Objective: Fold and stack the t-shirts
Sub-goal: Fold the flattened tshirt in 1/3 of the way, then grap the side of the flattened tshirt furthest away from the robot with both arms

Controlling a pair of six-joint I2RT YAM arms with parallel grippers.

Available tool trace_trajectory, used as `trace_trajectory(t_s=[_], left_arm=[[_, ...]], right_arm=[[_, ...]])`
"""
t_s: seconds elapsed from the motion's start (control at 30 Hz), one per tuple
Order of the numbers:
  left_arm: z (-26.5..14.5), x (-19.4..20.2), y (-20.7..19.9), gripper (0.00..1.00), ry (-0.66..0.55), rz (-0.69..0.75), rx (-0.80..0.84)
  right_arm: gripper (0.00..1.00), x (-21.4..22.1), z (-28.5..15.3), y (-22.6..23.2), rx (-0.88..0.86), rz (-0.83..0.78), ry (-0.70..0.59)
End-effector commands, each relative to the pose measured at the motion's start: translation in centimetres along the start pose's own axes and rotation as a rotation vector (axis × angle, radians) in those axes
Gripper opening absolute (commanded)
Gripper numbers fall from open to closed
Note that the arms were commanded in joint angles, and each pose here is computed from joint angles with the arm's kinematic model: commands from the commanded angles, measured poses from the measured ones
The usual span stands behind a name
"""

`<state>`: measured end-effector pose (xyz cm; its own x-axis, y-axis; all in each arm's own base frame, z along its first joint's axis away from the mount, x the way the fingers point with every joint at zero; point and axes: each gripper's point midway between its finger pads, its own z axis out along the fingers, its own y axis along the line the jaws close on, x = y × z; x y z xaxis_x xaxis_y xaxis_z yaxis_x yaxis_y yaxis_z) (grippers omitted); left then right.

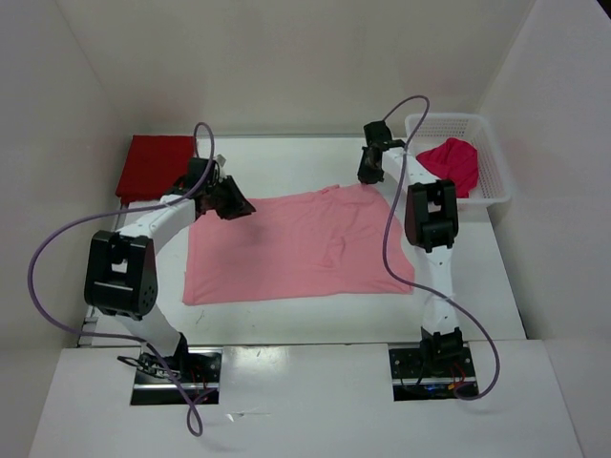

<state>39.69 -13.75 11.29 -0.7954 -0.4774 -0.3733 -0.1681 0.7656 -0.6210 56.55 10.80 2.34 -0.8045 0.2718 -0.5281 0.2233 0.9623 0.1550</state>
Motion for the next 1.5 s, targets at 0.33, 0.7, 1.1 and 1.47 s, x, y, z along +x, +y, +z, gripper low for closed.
trace_trajectory(t_s=[0.33, 0.7, 1.1, 1.47], left_arm=[[1.1, 0.0, -4.0, 0.29, -0.011, 0.064, 0.110], [-0.7, 4.8, -2.2, 0.33, 0.027, 0.065, 0.104], [-1.7, 4.5, -2.9, 0.35, 0.009, 0.074, 0.122], [-0.4, 6.5, -0.6, 0.36, 0.053, 0.033, 0.081]], right_arm=[[0.13, 0.3, -12.9, -0.5, -0.163, 0.032, -0.186], [0.34, 12.9, -16.6, -3.6, -0.171, -0.005, 0.014], [0.53, 0.0, -16.8, 1.2, -0.280, 0.093, -0.185], [0.03, 9.8, -10.3, 0.7, -0.232, 0.027, 0.070]])
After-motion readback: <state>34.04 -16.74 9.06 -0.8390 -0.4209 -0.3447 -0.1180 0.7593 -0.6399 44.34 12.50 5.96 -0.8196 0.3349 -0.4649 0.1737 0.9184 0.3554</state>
